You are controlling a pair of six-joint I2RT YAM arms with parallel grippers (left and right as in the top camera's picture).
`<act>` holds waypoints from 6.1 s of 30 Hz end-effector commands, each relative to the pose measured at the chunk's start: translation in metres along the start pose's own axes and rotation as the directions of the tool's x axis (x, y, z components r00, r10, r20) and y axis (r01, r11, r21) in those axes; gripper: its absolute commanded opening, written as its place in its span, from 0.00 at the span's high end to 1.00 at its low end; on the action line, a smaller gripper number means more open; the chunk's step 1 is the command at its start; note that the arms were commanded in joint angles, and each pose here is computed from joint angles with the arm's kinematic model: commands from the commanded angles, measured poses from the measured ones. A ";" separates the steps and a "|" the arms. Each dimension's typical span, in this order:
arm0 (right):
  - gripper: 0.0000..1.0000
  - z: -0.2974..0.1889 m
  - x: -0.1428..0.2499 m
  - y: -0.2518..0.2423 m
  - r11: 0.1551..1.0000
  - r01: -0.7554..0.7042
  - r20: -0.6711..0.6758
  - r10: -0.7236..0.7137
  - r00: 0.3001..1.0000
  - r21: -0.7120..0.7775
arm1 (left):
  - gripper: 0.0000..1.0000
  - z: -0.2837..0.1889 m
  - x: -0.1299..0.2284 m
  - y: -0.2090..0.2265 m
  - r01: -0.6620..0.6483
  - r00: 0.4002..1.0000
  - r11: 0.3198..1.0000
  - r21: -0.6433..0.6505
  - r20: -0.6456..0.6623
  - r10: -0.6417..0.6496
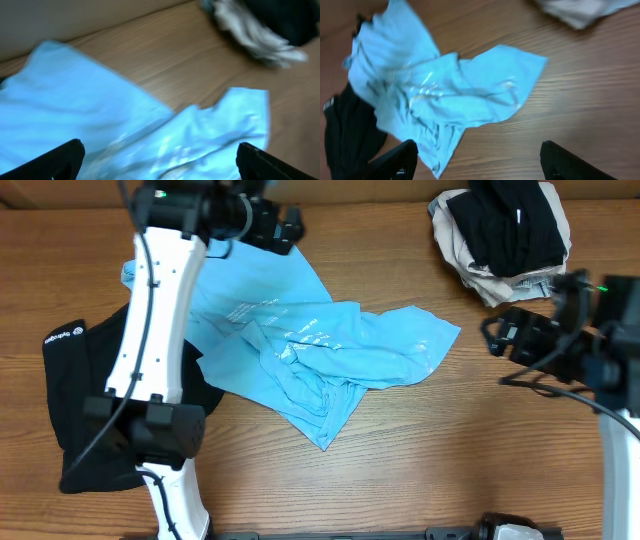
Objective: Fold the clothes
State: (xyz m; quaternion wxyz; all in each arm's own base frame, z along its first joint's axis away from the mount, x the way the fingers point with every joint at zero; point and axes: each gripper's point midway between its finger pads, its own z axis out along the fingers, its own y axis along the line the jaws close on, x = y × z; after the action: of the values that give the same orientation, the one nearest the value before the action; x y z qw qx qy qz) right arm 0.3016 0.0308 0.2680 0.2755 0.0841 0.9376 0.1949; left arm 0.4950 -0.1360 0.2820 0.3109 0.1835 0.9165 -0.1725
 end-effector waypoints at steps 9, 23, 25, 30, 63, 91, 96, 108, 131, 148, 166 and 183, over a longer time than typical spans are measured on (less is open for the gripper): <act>0.19 0.110 0.016 0.102 0.968 0.161 -0.157 -0.192 0.969 -0.191 | 0.00 -0.021 0.031 0.109 0.075 0.993 0.956 -0.285 -0.071 -0.099; 0.23 0.265 0.099 0.193 0.911 0.309 -0.223 -0.373 0.901 -0.272 | 0.00 -0.044 0.060 0.180 0.200 0.970 0.910 -0.364 -0.061 -0.237; 0.23 0.270 0.108 0.208 0.893 0.334 -0.204 -0.403 0.892 -0.301 | 0.00 -0.044 0.060 0.180 0.201 0.970 0.909 -0.365 -0.059 -0.238; 0.24 0.281 0.114 0.234 0.865 0.411 -0.102 -0.455 0.885 -0.288 | 0.00 -0.041 0.062 0.182 0.201 0.969 0.909 -0.365 -0.060 -0.238; 0.48 0.368 0.181 0.245 0.841 0.490 -0.054 -0.514 0.856 -0.231 | 0.00 -0.035 0.070 0.183 0.205 0.964 0.909 -0.364 -0.085 -0.251; 0.96 0.114 0.133 0.113 0.940 0.315 -0.576 -0.188 0.795 0.129 | 0.07 -0.040 0.116 0.154 0.254 0.901 0.917 -0.309 -0.270 -0.340; 0.96 0.093 0.158 0.073 0.942 0.241 -0.549 -0.076 0.832 0.235 | 0.12 -0.045 0.133 0.141 0.256 0.872 0.925 -0.280 -0.346 -0.346; 0.70 0.080 0.184 0.007 0.953 0.060 -0.481 0.096 0.871 0.298 | 0.11 -0.021 0.125 0.057 0.123 0.893 0.992 0.020 -0.437 -0.102; 0.29 0.092 0.148 -0.004 0.962 -0.006 -0.375 0.112 0.920 0.274 | 0.18 0.111 0.230 0.032 -0.310 0.706 0.947 0.080 -0.647 0.286; 0.28 0.097 0.134 -0.005 0.966 -0.016 -0.332 0.103 0.938 0.256 | 0.42 0.138 0.254 0.037 -0.341 0.712 0.938 0.067 -0.633 0.304; 0.28 0.101 0.124 -0.001 0.973 0.000 -0.300 0.071 0.951 0.231 | 0.96 0.127 0.240 0.079 -0.275 0.771 0.926 -0.259 -0.635 0.051; 0.27 0.102 0.129 0.013 0.988 -0.018 -0.335 0.070 0.940 0.156 | 0.95 0.003 0.200 0.080 -0.112 0.684 0.903 -0.414 -0.692 -0.232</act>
State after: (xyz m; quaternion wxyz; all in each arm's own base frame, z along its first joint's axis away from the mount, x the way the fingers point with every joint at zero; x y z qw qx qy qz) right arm 0.2534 0.1020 0.1272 0.1027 0.0960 0.9834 0.1146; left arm 0.3886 -0.0231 0.1279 -0.0495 0.1447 0.9833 0.0989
